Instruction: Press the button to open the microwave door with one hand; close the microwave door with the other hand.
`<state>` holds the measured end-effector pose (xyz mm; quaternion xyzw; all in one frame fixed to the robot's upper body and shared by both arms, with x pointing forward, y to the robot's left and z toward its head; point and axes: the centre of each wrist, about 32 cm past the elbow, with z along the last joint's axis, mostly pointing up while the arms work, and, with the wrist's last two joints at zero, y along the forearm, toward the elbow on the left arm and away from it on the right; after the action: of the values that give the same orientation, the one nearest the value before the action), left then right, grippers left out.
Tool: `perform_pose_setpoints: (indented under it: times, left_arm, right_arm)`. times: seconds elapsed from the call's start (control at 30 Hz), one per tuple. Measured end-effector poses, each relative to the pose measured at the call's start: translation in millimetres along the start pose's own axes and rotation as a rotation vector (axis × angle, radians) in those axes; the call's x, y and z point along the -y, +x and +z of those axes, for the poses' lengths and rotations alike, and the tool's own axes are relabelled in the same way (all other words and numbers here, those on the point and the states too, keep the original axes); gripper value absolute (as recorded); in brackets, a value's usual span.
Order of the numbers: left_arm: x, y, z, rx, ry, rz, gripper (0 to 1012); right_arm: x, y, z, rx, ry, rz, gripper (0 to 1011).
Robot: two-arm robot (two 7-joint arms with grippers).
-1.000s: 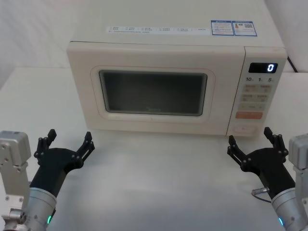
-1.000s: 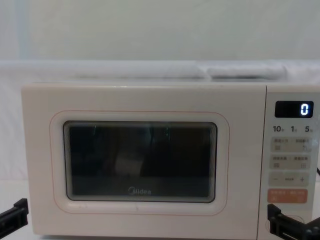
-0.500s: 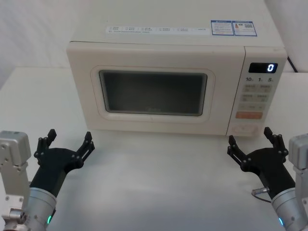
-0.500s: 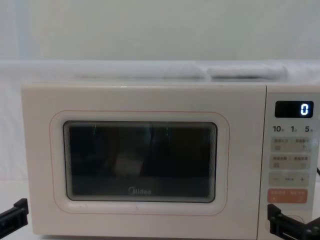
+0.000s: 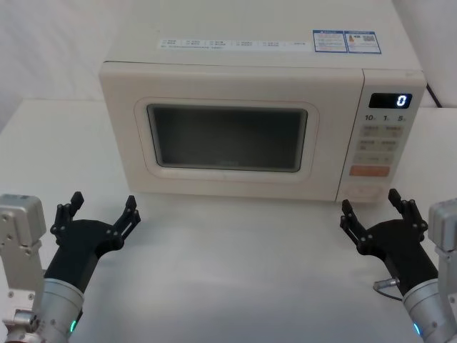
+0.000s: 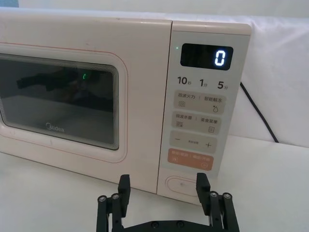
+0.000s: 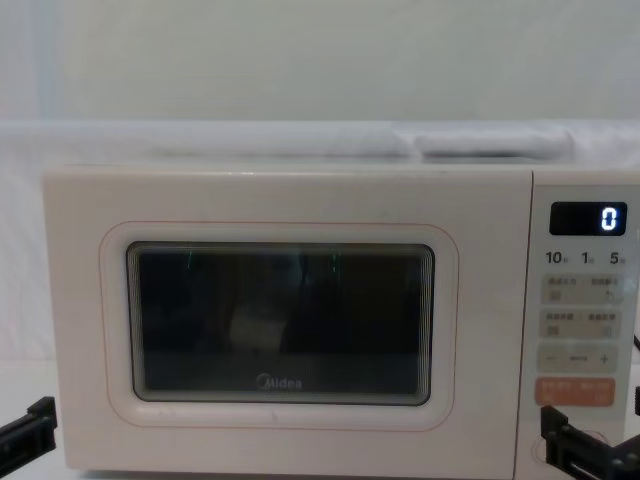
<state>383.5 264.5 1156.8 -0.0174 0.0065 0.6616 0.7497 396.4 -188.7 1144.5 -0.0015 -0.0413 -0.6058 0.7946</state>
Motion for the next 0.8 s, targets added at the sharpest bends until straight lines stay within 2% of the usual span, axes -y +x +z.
perform_pose_setpoints:
  times: [0.13, 0.17, 0.2, 0.27, 0.33, 0.37, 0.4, 0.47, 0.5, 0.53, 0.8]
  left_arm:
    - [0.0, 0.0, 0.0, 0.0, 0.0, 0.0, 1001]
    - [0.0, 0.0, 0.0, 0.0, 0.0, 0.0, 1001]
    - [0.0, 0.0, 0.0, 0.0, 0.0, 0.0, 1001]
    - [0.0, 0.0, 0.0, 0.0, 0.0, 0.0, 1001]
    - [0.0, 0.0, 0.0, 0.0, 0.0, 0.0, 1001]
    - [0.0, 0.0, 0.0, 0.0, 0.0, 0.0, 1001]
    - [0.0, 0.0, 0.0, 0.0, 0.0, 0.0, 1001]
    - [0.0, 0.0, 0.0, 0.0, 0.0, 0.0, 1001]
    - [0.0, 0.0, 0.0, 0.0, 0.0, 0.0, 1001]
    - [0.0, 0.0, 0.0, 0.0, 0.0, 0.0, 1001]
    - [0.0, 0.0, 0.0, 0.0, 0.0, 0.0, 1001]
  right_arm:
    - [0.0, 0.0, 0.0, 0.0, 0.0, 0.0, 802]
    - [0.0, 0.0, 0.0, 0.0, 0.0, 0.0, 750]
    - [0.0, 0.0, 0.0, 0.0, 0.0, 0.0, 750]
    - [0.0, 0.0, 0.0, 0.0, 0.0, 0.0, 652]
    - [0.0, 0.0, 0.0, 0.0, 0.0, 0.0, 610]
    - [0.0, 0.0, 0.0, 0.0, 0.0, 0.0, 546]
    - [0.0, 0.0, 0.0, 0.0, 0.0, 0.0, 546]
    - [0.0, 0.0, 0.0, 0.0, 0.0, 0.0, 464]
    - [0.0, 0.0, 0.0, 0.0, 0.0, 0.0, 464]
    - [0.0, 0.0, 0.0, 0.0, 0.0, 0.0, 402]
    - [0.0, 0.0, 0.0, 0.0, 0.0, 0.0, 146]
